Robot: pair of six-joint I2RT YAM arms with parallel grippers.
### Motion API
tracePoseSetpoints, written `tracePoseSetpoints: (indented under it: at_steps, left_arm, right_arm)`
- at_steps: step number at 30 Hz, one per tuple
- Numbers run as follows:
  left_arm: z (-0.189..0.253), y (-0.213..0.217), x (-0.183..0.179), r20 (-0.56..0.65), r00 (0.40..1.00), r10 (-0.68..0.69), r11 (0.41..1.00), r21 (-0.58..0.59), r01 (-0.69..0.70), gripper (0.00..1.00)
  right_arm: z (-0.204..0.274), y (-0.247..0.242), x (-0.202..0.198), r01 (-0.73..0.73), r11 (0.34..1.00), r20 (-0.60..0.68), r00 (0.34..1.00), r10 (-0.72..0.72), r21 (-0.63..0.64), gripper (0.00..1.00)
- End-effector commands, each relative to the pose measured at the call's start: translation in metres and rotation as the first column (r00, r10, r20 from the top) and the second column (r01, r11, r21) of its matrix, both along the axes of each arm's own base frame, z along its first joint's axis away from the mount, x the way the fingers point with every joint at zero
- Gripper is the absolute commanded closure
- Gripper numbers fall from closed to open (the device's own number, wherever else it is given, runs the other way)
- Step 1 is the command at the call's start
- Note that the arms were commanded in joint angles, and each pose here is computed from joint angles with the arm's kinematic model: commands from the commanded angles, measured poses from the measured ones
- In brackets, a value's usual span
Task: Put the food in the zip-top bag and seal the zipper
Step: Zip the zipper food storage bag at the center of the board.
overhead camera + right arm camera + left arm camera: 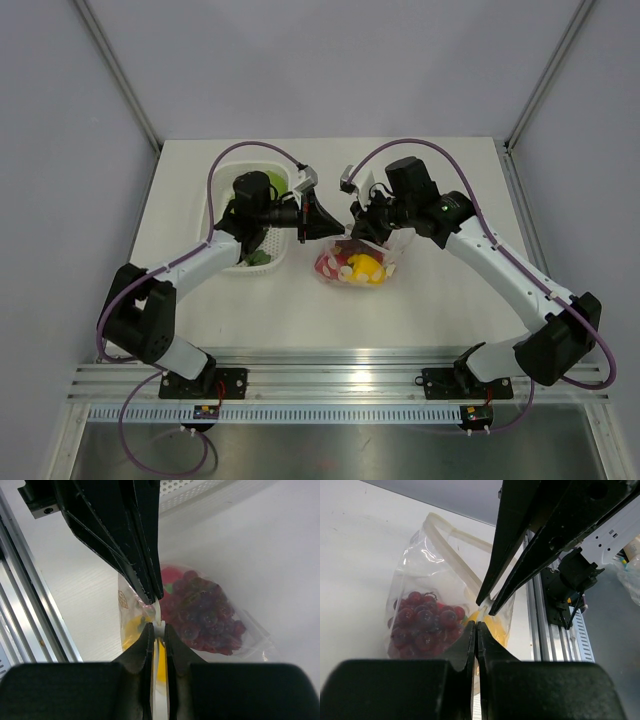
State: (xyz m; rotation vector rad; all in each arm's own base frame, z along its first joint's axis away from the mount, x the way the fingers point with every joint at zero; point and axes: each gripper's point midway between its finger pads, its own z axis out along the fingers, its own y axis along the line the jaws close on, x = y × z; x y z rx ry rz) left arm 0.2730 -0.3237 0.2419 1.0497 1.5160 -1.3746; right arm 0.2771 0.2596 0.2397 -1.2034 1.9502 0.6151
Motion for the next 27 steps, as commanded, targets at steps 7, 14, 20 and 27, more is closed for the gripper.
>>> tracePoseSetpoints:
  at_steps: [7, 14, 20, 27]
  left_arm:
    - [0.013, 0.003, 0.005, 0.084, 0.995, 0.044, 0.999, -0.022, -0.043, 1.0]
    - [0.03, 0.029, 0.018, 0.162, 0.969, 0.185, 0.981, -0.082, -0.174, 1.0]
    - [0.044, 0.048, 0.023, 0.212, 0.941, 0.265, 0.963, -0.116, -0.245, 1.0]
    - [0.048, 0.066, 0.033, 0.215, 0.913, 0.347, 0.937, -0.132, -0.324, 1.0]
  right_arm:
    - [0.03, 0.004, 0.011, 0.003, 0.999, 0.084, 0.996, -0.007, 0.05, 1.0]
    - [0.035, -0.005, 0.015, 0.038, 0.999, 0.122, 0.992, -0.04, 0.022, 1.0]
    - [0.039, -0.007, 0.022, 0.058, 0.998, 0.14, 0.988, -0.059, 0.011, 1.0]
    - [0.039, -0.014, 0.032, 0.101, 0.994, 0.162, 0.982, -0.094, -0.038, 1.0]
